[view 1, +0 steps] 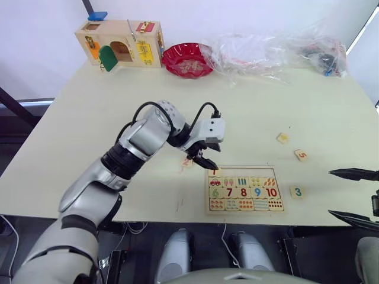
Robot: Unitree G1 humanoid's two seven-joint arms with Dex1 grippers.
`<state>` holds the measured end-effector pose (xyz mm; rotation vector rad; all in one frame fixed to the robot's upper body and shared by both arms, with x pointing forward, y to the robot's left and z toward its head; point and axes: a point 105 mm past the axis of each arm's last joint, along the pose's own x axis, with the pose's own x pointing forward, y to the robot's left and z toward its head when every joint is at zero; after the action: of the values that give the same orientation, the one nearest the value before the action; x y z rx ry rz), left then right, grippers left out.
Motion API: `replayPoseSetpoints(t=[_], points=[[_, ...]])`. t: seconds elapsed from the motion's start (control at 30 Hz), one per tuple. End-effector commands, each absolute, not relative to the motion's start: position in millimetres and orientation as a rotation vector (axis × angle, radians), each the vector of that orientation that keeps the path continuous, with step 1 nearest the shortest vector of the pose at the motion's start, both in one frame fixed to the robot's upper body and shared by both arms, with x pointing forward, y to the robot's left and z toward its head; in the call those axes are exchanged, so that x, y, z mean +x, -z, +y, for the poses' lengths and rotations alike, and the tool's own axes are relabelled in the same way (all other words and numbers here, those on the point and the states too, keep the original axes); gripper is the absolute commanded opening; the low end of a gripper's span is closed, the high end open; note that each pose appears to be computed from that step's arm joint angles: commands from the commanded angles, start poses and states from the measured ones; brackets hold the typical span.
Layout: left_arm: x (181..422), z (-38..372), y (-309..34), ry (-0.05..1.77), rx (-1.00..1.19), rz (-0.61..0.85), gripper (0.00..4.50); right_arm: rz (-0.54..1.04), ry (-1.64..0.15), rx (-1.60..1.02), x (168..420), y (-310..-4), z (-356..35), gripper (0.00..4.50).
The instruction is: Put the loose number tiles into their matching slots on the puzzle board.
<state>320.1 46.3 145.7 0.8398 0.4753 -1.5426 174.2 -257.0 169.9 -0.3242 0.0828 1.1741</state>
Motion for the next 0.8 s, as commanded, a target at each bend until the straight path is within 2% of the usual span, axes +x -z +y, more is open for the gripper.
replayPoseSetpoints(t=[0.03,0.1,0.2,0.8], points=[[325.8,46.6,-151.7,1.533,0.848,0.407,2.47,0.059,-1.168,-0.341,173.4,-174.2,-257.2,4.50],[325.6,48.0,-147.5,1.536,0.843,0.402,1.63,0.058,-1.166,-0.339,172.6,-173.1,-256.9,4.50],[326.5,54.3,-139.5,1.533,0.892,0.397,0.08,0.058,-1.163,-0.336,171.7,-172.1,-256.7,4.50],[330.7,64.0,-127.1,1.500,0.931,0.433,0.03,0.058,-1.166,-0.328,169.6,-169.3,-255.0,4.50]])
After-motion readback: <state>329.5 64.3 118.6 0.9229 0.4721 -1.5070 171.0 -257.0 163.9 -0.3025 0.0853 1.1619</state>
